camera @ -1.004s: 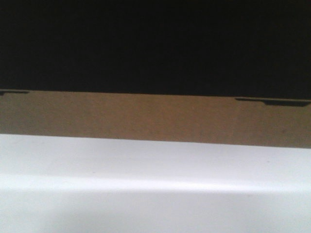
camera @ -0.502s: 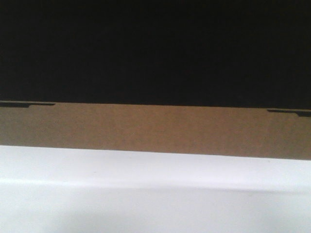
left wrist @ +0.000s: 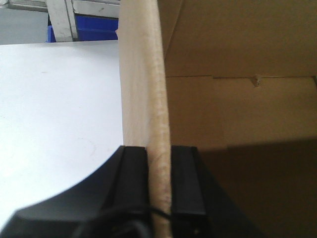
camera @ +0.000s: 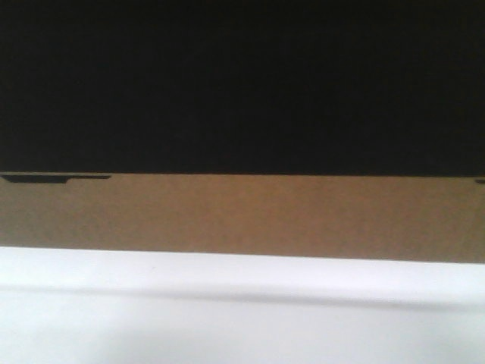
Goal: Grab box from left shelf to table start
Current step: 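Hold the box above the white table as the base approaches, then lower the box with both grippers onto the white table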
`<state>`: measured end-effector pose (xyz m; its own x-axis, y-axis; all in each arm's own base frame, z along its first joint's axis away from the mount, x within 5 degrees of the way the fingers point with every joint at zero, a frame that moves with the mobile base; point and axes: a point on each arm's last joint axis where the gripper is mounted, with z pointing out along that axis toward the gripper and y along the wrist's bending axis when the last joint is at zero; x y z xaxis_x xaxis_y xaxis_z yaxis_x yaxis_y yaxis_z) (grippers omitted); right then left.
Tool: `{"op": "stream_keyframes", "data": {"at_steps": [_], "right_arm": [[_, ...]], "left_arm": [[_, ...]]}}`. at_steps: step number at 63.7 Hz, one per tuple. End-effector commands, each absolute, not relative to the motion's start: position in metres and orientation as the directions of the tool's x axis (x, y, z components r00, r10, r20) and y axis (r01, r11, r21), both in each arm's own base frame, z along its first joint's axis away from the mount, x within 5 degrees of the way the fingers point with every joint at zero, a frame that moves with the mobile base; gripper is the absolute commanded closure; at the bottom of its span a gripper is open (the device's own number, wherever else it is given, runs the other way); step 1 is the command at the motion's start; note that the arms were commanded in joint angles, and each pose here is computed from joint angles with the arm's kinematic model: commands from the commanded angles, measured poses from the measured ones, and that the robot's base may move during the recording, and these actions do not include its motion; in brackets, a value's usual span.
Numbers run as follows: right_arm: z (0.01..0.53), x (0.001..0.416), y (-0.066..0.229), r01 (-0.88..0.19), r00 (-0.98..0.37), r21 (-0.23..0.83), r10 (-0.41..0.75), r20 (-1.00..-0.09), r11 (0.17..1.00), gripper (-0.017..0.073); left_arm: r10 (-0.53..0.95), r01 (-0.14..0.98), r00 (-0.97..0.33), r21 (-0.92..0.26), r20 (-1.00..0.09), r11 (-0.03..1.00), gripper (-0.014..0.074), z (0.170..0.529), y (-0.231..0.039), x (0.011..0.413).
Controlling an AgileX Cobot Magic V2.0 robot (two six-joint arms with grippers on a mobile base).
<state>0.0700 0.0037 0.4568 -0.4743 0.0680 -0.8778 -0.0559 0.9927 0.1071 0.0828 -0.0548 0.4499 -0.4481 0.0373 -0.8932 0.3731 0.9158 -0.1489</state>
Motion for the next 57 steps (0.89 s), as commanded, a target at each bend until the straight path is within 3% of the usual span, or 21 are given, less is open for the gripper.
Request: {"op": "stream_keyframes", "data": {"at_steps": [1, 13, 26, 40, 57], "right_arm": [[0.476, 0.078, -0.002, -0.004, -0.336, 0.055, 0.050, -0.940, 0.998, 0.0503], [0.476, 0.101, 0.012, -0.047, -0.333, -0.003, -0.019, -0.943, 0.999, 0.0503], [0.474, 0.122, 0.019, -0.004, -0.357, -0.019, -0.019, -0.934, 1.000, 0.0503], [0.484, 0.118, 0.013, 0.037, -0.328, -0.032, -0.018, -0.945, 0.999, 0.0503], [0.486, 0.119, 0.019, -0.022, -0.307, 0.016, 0.008, -0.952, 1.000, 0.0503]], "left_arm": [[-0.046, 0.490, -0.312, -0.202, -0.949, 0.848, 0.0688, 0.475, -0.059, 0.079], [-0.049, 0.500, -0.328, -0.217, -0.943, 0.839, 0.0688, 0.474, -0.060, 0.078], [-0.066, 0.530, -0.342, -0.251, -0.937, 0.810, 0.0688, 0.475, -0.064, 0.076], [-0.070, 0.536, -0.336, -0.252, -0.939, 0.806, 0.0688, 0.476, -0.065, 0.076], [-0.032, 0.514, -0.304, -0.192, -0.952, 0.836, 0.0688, 0.474, -0.073, 0.084]]}}
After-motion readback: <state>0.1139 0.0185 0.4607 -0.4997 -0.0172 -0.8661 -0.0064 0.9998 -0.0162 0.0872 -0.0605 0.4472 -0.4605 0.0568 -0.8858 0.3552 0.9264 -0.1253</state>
